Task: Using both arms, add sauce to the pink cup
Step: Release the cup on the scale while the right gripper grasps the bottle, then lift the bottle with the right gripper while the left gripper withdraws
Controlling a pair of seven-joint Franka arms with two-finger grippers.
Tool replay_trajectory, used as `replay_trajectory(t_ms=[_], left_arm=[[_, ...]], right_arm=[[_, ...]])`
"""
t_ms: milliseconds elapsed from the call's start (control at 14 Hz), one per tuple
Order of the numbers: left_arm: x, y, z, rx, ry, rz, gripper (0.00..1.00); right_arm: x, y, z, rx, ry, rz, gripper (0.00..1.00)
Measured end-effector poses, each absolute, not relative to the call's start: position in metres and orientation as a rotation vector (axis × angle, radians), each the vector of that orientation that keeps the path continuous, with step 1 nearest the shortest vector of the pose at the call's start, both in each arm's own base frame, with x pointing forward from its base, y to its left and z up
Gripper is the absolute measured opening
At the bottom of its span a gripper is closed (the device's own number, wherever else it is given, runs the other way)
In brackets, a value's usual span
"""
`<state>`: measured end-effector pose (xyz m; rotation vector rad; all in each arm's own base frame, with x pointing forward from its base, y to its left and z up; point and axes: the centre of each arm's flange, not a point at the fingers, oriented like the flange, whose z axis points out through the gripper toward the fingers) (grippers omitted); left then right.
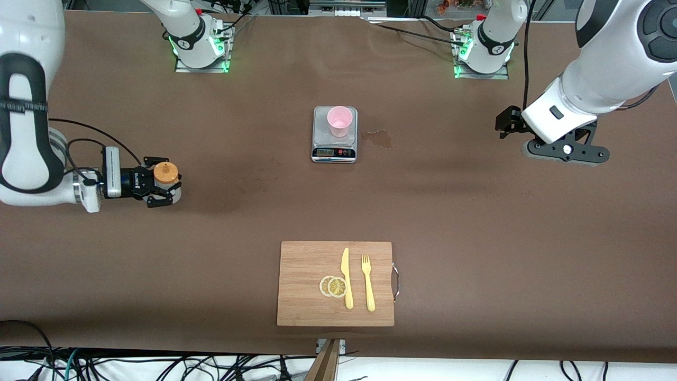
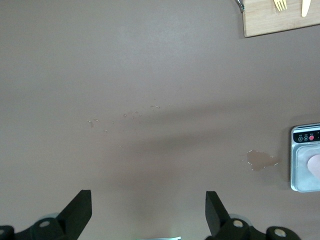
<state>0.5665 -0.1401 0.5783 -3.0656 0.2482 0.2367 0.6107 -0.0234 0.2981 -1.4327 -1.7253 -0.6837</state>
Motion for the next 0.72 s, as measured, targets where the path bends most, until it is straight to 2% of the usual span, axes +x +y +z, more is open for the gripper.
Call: replay_trajectory(t_ms=[143,287,501,716], left_arm=[[0.567,-0.135,0.581,-3.065,0.276,0.234,1.00],[0.568,-0.128,0.581,-3.066,0.288,0.234,1.00],[0.573,-0.109,0.596,-3.079,0.242,0.138,1.00],[0.566,-0.084,0.617,-3.069,0.169,0.048,1.00]], right_arm=[[0.609,0.007,0.345,-1.517,-1.785,-0.589,0.22],[0.604,0.046,0.368,-1.574,-1.854,-0.502,0.22],[0.592,0.097,0.374,-1.668,-1.886,-0.373,0.22],[0.566,0.149,0.373,-1.740,-1.885,-0.263,0.22]])
